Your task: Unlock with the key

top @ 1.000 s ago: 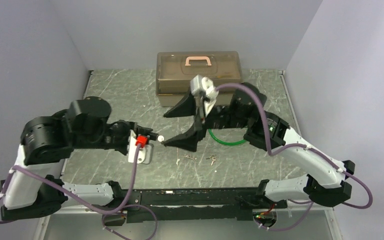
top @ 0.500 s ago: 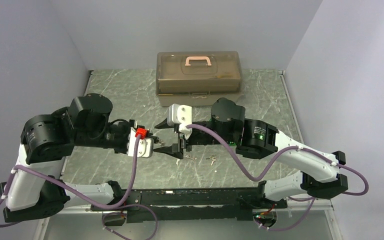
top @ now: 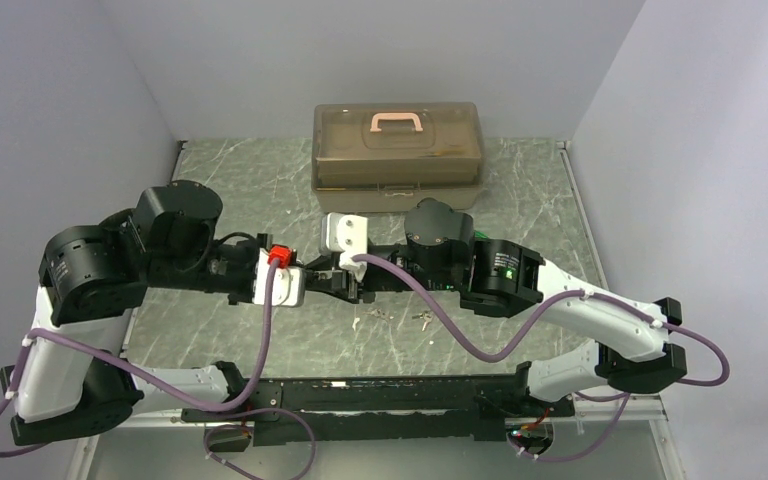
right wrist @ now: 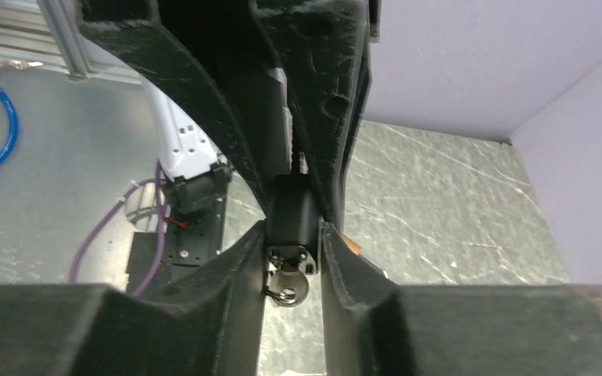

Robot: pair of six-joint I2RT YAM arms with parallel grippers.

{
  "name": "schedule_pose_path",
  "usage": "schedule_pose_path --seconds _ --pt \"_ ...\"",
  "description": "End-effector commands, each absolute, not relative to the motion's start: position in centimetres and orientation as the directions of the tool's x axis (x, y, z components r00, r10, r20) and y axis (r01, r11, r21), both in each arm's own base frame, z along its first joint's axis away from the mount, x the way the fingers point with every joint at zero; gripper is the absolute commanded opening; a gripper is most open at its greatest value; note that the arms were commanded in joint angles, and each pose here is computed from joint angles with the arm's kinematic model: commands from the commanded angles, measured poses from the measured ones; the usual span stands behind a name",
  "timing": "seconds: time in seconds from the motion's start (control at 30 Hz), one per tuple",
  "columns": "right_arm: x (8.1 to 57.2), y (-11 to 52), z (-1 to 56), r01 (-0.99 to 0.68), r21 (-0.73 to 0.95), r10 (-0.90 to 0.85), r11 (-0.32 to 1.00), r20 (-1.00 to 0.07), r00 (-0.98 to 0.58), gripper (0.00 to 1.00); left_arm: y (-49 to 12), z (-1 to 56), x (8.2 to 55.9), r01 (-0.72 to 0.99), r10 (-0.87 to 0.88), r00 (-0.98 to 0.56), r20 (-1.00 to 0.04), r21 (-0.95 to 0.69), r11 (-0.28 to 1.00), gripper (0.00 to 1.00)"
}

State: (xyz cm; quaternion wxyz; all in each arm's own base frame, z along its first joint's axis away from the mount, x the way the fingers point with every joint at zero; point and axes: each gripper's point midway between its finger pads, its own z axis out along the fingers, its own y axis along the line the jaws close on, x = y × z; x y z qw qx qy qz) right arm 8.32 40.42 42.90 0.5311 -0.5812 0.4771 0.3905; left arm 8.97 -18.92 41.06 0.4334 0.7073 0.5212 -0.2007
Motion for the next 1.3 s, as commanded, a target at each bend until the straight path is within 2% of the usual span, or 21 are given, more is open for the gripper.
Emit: schedule_pose_path --seconds 0.0,0.03,0.07,0.1,0.13,0.17,0.23,0.3,0.37,0.43,0.53,0.6,0.8,0.93,1.07,1.17,1.2,1.27 --pt "8.4 40.7 45.8 -0.961 -0.271 -0.042 0.061 -0.962 0.269 0.19 -19.7 41.6 7.9 0.917 0.513 0.385 -0.767 0.381 -0.118 0.00" --pt "8.5 40.6 45.9 -0.960 -0.272 -0.042 0.069 -0.962 0.269 0.10 -19.6 41.6 7.9 0.918 0.514 0.382 -0.768 0.379 -0.115 0.02" --pt "8.7 40.6 45.8 -0.959 -0.272 -0.046 0.079 -0.962 0.269 0.03 -19.6 41.5 8.0 0.920 0.520 0.376 -0.767 0.377 -0.108 0.15" --pt "8.9 40.5 45.7 -0.958 -0.272 -0.051 0.089 -0.962 0.269 0.00 -19.5 41.6 8.2 0.922 0.526 0.367 -0.767 0.376 -0.095 0.33" --pt "9.0 40.3 45.6 -0.957 -0.272 -0.052 0.098 -0.962 0.268 0.00 -19.3 41.5 8.4 0.925 0.535 0.352 -0.768 0.371 -0.076 0.44" --pt "9.1 40.1 45.5 -0.956 -0.272 -0.054 0.105 -0.962 0.268 0.00 -19.1 41.5 8.5 0.923 0.544 0.352 -0.761 0.378 -0.069 0.51" --pt "9.1 39.8 45.1 -0.957 -0.272 -0.062 0.106 -0.962 0.266 0.00 -18.5 41.7 9.0 0.917 0.565 0.351 -0.747 0.396 -0.046 0.58" --pt "9.0 39.4 44.8 -0.958 -0.267 -0.069 0.107 -0.963 0.260 0.00 -17.8 41.7 9.2 0.915 0.590 0.340 -0.732 0.402 -0.029 0.59" --pt "8.9 39.0 44.5 -0.960 -0.260 -0.075 0.105 -0.964 0.253 0.00 -17.1 42.1 9.1 0.913 0.598 0.336 -0.727 0.408 -0.017 0.67" --pt "8.8 38.6 44.6 -0.961 -0.253 -0.071 0.108 -0.966 0.247 0.00 -16.5 42.2 9.1 0.908 0.605 0.336 -0.722 0.420 -0.002 0.67" --pt "8.6 38.1 44.9 -0.965 -0.237 -0.053 0.113 -0.971 0.232 0.00 -15.6 42.0 9.4 0.890 0.617 0.351 -0.705 0.456 0.014 0.60" --pt "8.3 38.2 45.1 -0.968 -0.226 -0.035 0.105 -0.974 0.223 0.00 -15.5 42.0 9.5 0.885 0.611 0.355 -0.707 0.465 0.024 0.53" --pt "7.8 39.0 45.6 -0.978 -0.194 0.008 0.077 -0.981 0.195 0.00 -16.0 43.0 10.1 0.869 0.599 0.377 -0.707 0.494 0.037 0.24" --pt "7.7 39.3 45.3 -0.981 -0.179 0.026 0.072 -0.983 0.181 0.00 -16.3 43.5 10.2 0.867 0.592 0.386 -0.708 0.498 0.031 0.10" --pt "8.7 38.3 45.3 -0.979 -0.169 0.022 0.116 -0.985 0.172 0.00 -15.6 43.0 10.3 0.860 0.613 0.383 -0.691 0.509 0.037 0.00" --pt "9.6 36.9 46.0 -0.978 -0.146 0.052 0.146 -0.987 0.155 0.00 -15.0 42.7 10.3 0.854 0.621 0.382 -0.685 0.519 0.047 0.00" --pt "9.7 36.4 46.4 -0.979 -0.138 0.073 0.149 -0.986 0.150 0.00 -14.8 42.5 10.4 0.853 0.625 0.377 -0.684 0.519 0.053 0.05" --pt "10.2 36.0 46.4 -0.984 -0.108 0.094 0.144 -0.988 0.122 0.00 -14.9 42.7 10.5 0.854 0.624 0.369 -0.689 0.517 0.067 0.45"
